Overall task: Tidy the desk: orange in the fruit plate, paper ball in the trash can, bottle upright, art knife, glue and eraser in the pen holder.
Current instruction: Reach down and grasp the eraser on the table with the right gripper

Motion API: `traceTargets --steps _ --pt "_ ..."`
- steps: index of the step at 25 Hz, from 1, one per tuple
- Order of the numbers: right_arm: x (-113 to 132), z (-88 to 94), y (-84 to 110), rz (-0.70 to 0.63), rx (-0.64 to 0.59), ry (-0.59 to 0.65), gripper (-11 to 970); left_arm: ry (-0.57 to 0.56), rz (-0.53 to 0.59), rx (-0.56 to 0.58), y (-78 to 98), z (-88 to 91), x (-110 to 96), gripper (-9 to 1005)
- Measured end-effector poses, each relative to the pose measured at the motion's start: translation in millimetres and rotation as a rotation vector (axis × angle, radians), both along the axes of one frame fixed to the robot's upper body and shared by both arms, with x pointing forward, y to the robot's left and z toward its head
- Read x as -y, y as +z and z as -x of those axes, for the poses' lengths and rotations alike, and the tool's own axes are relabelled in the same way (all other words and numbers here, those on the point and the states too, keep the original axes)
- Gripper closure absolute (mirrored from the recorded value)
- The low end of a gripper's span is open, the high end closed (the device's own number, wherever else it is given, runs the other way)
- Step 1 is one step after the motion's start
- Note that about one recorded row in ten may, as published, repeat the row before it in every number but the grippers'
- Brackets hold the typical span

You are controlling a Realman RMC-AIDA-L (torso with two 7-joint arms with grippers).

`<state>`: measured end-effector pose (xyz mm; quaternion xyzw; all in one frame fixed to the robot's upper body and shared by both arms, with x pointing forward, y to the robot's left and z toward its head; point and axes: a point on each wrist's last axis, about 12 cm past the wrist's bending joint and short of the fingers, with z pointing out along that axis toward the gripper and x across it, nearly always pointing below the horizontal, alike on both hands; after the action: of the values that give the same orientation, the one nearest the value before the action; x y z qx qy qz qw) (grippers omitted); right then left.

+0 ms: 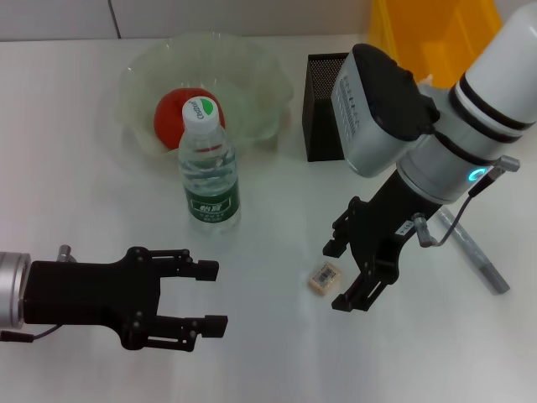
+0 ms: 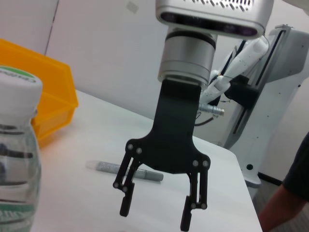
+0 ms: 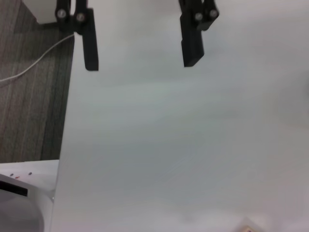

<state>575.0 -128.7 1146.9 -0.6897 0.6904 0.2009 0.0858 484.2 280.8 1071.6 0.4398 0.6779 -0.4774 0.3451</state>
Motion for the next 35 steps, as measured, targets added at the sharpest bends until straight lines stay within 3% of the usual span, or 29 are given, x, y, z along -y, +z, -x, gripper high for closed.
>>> traceTargets --steps 9,14,35 --pt "-3 0.9 -14.0 0.022 0.052 0.02 172 0.02 0.001 -0.008 -1.1 -0.3 0 213" --pt "-3 -2.8 -19.5 0.014 0.078 0.002 184 0.022 0.004 -0.009 -1.7 -0.1 1 213" --pt "-6 -1.7 -27.3 0.018 0.082 0.019 359 0.056 0.016 -0.012 -2.4 -0.7 -2 213"
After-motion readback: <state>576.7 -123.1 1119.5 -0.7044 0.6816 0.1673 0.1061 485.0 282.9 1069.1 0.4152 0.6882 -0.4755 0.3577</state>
